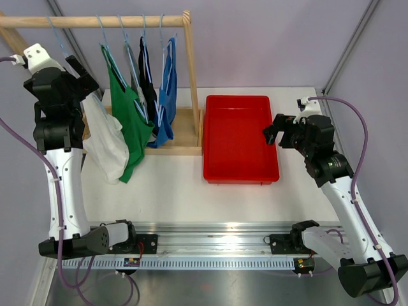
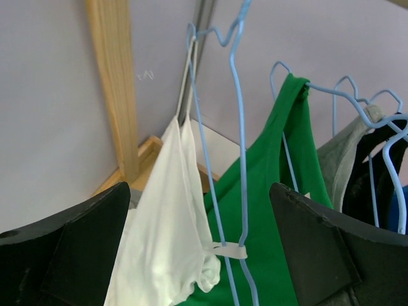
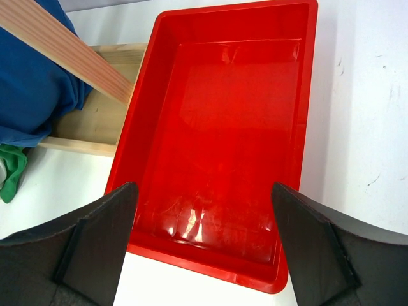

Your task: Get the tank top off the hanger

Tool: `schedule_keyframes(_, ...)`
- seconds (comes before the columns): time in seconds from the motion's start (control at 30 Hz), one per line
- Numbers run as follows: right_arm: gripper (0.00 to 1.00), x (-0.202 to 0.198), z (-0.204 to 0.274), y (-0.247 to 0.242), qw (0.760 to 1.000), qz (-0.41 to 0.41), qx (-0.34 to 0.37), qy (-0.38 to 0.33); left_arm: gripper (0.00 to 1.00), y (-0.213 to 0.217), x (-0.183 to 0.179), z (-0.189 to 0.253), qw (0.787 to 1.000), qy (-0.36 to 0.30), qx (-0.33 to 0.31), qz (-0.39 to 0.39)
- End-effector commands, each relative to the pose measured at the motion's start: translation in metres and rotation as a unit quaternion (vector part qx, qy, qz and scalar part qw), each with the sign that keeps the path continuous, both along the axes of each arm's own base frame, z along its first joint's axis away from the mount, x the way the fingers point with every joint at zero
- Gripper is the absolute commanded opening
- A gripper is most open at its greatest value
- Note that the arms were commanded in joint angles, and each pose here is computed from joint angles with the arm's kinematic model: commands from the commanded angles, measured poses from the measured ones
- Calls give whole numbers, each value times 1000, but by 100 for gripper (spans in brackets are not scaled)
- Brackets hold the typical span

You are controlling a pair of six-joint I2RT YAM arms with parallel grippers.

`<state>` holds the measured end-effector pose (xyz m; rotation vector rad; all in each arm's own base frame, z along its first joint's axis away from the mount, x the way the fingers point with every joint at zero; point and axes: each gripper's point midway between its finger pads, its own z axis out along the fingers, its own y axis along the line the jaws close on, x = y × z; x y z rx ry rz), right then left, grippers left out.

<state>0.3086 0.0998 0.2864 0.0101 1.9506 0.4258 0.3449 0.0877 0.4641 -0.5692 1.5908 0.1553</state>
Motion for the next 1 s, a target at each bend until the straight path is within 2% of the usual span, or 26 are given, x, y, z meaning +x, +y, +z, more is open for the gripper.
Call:
schedule_keyframes(0.0, 93, 0, 9, 8, 1000, 16, 14, -16, 94, -16, 10, 15, 998, -36, -16, -55)
schedule_keyframes(0.2, 93, 1, 6, 8, 1000, 15, 15, -11, 91, -9, 18, 4, 998, -26, -23, -49)
schedule_keyframes(0.27, 93, 1, 7, 8, 1000, 15, 14, -12, 85, -8, 20, 1, 998, -22, -25, -49)
schedule_keyframes(0.5, 93, 1, 5, 7, 1000, 12, 14, -9, 77, -6, 30, -12, 998, -3, -28, -49)
schedule_keyframes(0.57, 94, 0, 6, 7, 1000, 12, 14, -12, 72, -7, 33, -14, 998, 1, -28, -52)
schedule_keyframes(0.67, 94, 0, 6, 7, 1000, 12, 14, -11, 62, -7, 39, -18, 998, 6, -29, -55)
schedule_keyframes(0.77, 93, 0, 6, 6, 1000, 11, 14, -11, 20, -6, 42, -19, 998, 9, -31, -55)
schedule_keyframes(0.83, 93, 1, 5, 7, 1000, 11, 13, -10, 5, -6, 43, -23, 998, 17, -33, -55)
schedule_keyframes(0.97, 94, 1, 3, 7, 1000, 11, 12, -7, 0, -6, 40, -23, 998, 14, -33, -53)
